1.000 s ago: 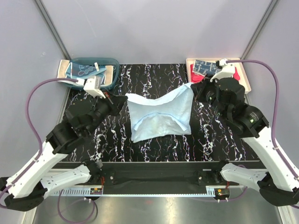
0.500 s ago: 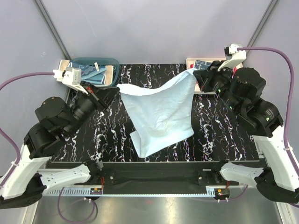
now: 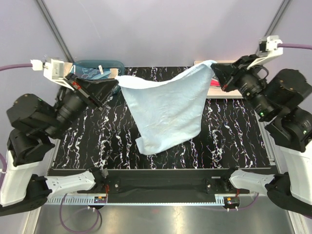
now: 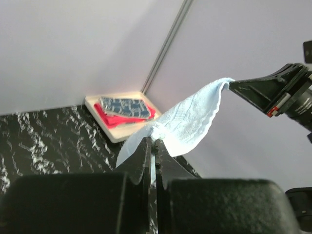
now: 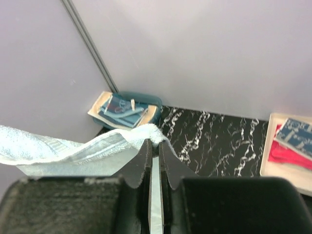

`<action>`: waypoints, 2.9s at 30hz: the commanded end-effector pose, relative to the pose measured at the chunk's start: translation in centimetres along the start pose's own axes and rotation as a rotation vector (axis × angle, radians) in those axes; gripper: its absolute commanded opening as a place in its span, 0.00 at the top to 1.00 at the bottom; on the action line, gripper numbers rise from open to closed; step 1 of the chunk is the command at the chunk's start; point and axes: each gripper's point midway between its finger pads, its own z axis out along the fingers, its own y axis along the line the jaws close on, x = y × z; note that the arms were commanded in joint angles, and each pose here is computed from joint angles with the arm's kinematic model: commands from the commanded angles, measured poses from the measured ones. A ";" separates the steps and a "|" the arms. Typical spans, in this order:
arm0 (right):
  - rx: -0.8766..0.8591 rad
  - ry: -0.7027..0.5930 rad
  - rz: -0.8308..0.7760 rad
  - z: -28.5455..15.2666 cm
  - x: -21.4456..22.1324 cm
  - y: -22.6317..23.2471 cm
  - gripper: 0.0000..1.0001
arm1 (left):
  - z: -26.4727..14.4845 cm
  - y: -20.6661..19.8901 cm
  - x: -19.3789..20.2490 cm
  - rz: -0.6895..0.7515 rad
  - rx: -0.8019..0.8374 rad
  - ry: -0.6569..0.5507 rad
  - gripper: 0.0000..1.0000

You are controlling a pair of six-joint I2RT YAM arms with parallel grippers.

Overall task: Fold and stack the towels
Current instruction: Flatten out the crumpled towel, then fold the towel

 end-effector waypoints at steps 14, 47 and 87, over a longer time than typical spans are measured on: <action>-0.163 -0.315 -0.058 -2.9 -11.5 3.8 1.00 | -2.1 -5.4 -10.2 0.068 0.186 -0.202 1.00; 0.052 -0.093 -0.087 29.9 2.4 -12.2 1.00 | 23.8 21.6 -6.6 0.039 -0.200 -0.153 1.00; 0.173 0.396 0.121 33.0 22.4 -21.0 1.00 | 22.0 36.5 15.8 -0.260 -0.468 0.176 1.00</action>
